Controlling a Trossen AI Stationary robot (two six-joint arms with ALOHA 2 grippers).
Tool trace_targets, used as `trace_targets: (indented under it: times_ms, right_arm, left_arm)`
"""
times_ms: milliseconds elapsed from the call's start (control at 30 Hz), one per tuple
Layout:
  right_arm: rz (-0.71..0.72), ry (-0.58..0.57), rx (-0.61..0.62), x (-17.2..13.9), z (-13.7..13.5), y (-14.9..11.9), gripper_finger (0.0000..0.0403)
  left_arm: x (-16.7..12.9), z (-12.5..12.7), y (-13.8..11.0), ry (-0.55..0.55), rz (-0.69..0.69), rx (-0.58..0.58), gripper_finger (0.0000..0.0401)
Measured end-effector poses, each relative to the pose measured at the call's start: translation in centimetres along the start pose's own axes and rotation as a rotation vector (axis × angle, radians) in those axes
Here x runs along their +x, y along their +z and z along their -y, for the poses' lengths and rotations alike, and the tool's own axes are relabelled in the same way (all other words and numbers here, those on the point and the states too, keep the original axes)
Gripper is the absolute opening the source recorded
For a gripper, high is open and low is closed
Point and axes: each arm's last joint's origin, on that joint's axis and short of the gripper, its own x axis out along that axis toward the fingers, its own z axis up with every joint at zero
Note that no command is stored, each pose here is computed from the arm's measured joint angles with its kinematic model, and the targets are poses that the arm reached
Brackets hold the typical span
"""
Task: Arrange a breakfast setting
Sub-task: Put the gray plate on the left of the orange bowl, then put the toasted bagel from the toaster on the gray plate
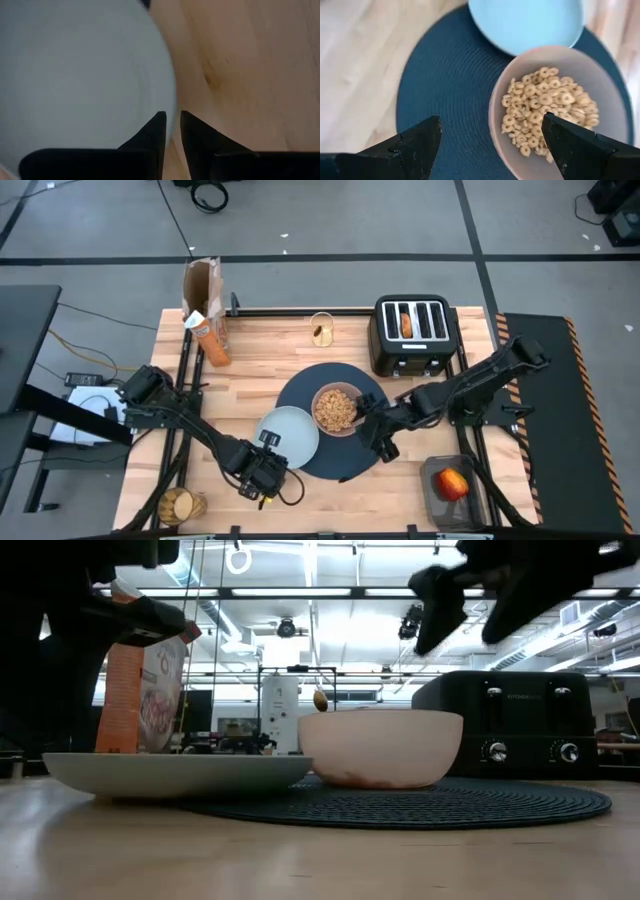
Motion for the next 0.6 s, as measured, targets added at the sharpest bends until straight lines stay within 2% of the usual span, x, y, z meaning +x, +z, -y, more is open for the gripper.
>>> trace_targets:
  times_ms: [167,333,500,600]
  right_arm:
    - [0.058,-0.042,0.055,-3.2,0.1,-0.1,0.0347]
    - [0.106,-0.068,0.071,-5.4,-0.7,-0.3,0.0347]
    - [0.123,-0.082,0.137,-6.5,-1.9,-0.5,0.0347]
    - [0.115,-0.092,0.239,-6.8,-3.1,-0.4,0.0347]
  left_arm:
    - [-1.2,-0.3,0.0,-0.004,-0.003,-0.126,0.0078]
    - [-5.0,-0.8,1.6,-0.023,0.128,-0.233,0.0082]
    - [-7.0,-1.6,2.7,0.068,0.290,-0.354,0.0082]
    - [-7.3,-1.7,3.3,0.119,0.372,-0.384,0.0082]
